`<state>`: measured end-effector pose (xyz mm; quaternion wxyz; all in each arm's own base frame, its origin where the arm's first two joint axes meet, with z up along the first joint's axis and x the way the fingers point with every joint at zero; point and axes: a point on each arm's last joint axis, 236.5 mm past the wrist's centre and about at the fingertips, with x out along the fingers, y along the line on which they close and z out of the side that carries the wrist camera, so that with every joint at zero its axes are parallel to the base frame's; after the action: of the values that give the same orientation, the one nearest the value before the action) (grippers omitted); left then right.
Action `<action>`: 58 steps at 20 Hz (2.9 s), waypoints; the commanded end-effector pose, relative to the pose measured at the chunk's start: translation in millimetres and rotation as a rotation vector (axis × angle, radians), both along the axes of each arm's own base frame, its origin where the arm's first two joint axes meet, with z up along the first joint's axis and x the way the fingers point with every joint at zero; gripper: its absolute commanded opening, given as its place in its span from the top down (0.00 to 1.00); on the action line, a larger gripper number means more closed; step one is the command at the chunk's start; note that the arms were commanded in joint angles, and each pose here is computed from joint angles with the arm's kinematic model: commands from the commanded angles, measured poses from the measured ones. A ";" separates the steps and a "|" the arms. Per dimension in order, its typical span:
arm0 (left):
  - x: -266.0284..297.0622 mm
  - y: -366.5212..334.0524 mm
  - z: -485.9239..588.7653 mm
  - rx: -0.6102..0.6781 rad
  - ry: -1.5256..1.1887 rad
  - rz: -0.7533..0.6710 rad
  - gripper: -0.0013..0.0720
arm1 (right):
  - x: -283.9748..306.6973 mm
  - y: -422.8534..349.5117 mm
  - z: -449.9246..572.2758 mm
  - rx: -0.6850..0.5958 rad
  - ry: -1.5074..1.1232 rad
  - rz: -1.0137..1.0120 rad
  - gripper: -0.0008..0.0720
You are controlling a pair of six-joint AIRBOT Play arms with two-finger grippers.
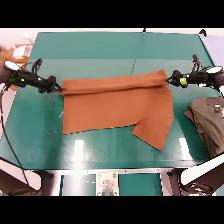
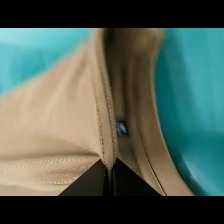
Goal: Fold the shirts.
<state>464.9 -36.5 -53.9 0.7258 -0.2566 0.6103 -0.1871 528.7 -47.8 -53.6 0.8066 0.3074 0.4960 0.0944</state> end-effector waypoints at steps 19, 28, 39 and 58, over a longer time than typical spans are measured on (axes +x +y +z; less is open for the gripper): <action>-175.2 0.8 19.1 0.031 0.256 0.200 0.34 | -174.7 -42.6 43.0 0.086 0.196 -0.246 0.64; -261.0 -50.3 -43.4 -0.132 0.148 0.564 0.34 | -262.1 8.2 -19.5 0.149 0.315 -0.358 0.58; -209.1 -64.6 -66.4 -0.228 0.052 0.755 0.34 | -250.7 3.4 -17.9 0.137 0.268 -0.378 0.55; -163.6 0.3 -26.3 -0.118 -0.092 0.628 0.95 | -309.7 126.1 -70.6 0.275 0.473 -0.233 0.54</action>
<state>303.5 -35.6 -80.4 0.7575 -0.4744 0.4484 0.0064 206.9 68.5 -121.4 0.6044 0.4829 0.6334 -0.0157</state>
